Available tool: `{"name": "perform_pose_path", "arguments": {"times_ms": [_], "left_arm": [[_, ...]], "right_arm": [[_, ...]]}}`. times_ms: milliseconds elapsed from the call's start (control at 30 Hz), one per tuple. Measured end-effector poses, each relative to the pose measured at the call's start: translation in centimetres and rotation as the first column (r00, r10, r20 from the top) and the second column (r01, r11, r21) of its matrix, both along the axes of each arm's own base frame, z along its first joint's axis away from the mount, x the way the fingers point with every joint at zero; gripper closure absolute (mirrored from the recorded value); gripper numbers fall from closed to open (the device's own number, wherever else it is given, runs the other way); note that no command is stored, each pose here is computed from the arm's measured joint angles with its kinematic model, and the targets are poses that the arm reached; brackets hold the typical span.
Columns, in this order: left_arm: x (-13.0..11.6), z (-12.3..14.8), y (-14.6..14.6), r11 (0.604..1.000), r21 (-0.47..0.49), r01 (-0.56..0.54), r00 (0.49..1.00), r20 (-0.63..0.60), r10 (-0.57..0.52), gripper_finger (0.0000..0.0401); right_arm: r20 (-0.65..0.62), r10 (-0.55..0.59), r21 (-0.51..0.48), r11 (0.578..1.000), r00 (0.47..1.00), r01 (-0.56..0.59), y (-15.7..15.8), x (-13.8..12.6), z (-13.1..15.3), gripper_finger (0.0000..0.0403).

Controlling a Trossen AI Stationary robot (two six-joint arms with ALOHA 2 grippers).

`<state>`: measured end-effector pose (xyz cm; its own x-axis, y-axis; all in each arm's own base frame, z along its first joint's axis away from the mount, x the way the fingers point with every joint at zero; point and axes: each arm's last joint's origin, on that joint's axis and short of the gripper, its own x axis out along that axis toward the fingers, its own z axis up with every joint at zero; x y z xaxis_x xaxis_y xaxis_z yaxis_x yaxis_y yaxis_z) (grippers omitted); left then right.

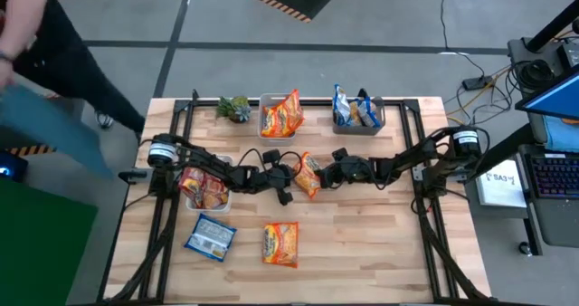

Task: Sort Maruchan noodles
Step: Put the orange noodle pack into the gray bin

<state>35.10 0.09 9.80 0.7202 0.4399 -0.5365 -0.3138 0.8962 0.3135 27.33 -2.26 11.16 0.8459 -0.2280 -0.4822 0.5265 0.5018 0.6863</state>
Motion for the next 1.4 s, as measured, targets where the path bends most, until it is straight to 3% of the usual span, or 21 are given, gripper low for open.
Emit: {"name": "perform_pose_path", "arguments": {"times_ms": [267, 433, 600, 800, 933, 1100, 1267, 1400], "left_arm": [[-1.0, 4.1, 0.0, 0.997, 0.064, 0.043, 0.999, -0.017, -0.042, 0.0365], [-2.8, 8.2, 0.2, 0.985, 0.165, 0.051, 0.999, -0.014, -0.049, 0.0365], [-5.6, 12.3, 0.4, 0.969, 0.241, 0.057, 0.993, 0.086, -0.080, 0.0365], [-9.4, 15.3, 0.5, 0.970, 0.244, 0.014, 0.962, 0.261, -0.079, 0.0365], [-12.2, 15.8, 0.6, 0.974, 0.226, -0.013, 0.943, 0.328, -0.063, 0.0365], [-15.0, 16.3, 0.7, 0.979, 0.195, -0.061, 0.908, 0.418, -0.027, 0.0365], [-16.6, 16.3, 0.8, 0.980, 0.187, -0.073, 0.880, 0.475, -0.025, 0.0365], [-17.0, 16.6, 0.8, 0.980, 0.184, -0.078, 0.867, 0.498, -0.025, 0.0365]], "right_arm": [[0.021, 0.033, -0.075, 0.997, 0.999, -0.031, 0.0, 0.0, 1.0, 0.0367], [0.030, 0.053, -0.126, 0.991, 0.998, -0.049, 0.1, 0.4, 1.6, 0.0368], [0.064, 0.087, -0.206, 0.976, 0.994, -0.072, 0.5, 1.8, 3.1, 0.0368], [0.147, 0.128, -0.315, 0.946, 0.981, -0.076, 0.2, 4.5, 6.6, 0.0369], [0.167, 0.137, -0.403, 0.913, 0.976, -0.059, -0.6, 6.2, 9.3, 0.0369], [0.100, 0.019, -0.544, 0.838, 0.995, 0.039, -2.3, 8.0, 12.3, 0.0369], [-0.009, -0.100, -0.664, 0.745, 0.995, 0.069, -5.0, 9.9, 14.2, 0.0369], [-0.056, -0.144, -0.698, 0.714, 0.988, 0.064, -7.6, 11.9, 14.2, 0.0369]]}}
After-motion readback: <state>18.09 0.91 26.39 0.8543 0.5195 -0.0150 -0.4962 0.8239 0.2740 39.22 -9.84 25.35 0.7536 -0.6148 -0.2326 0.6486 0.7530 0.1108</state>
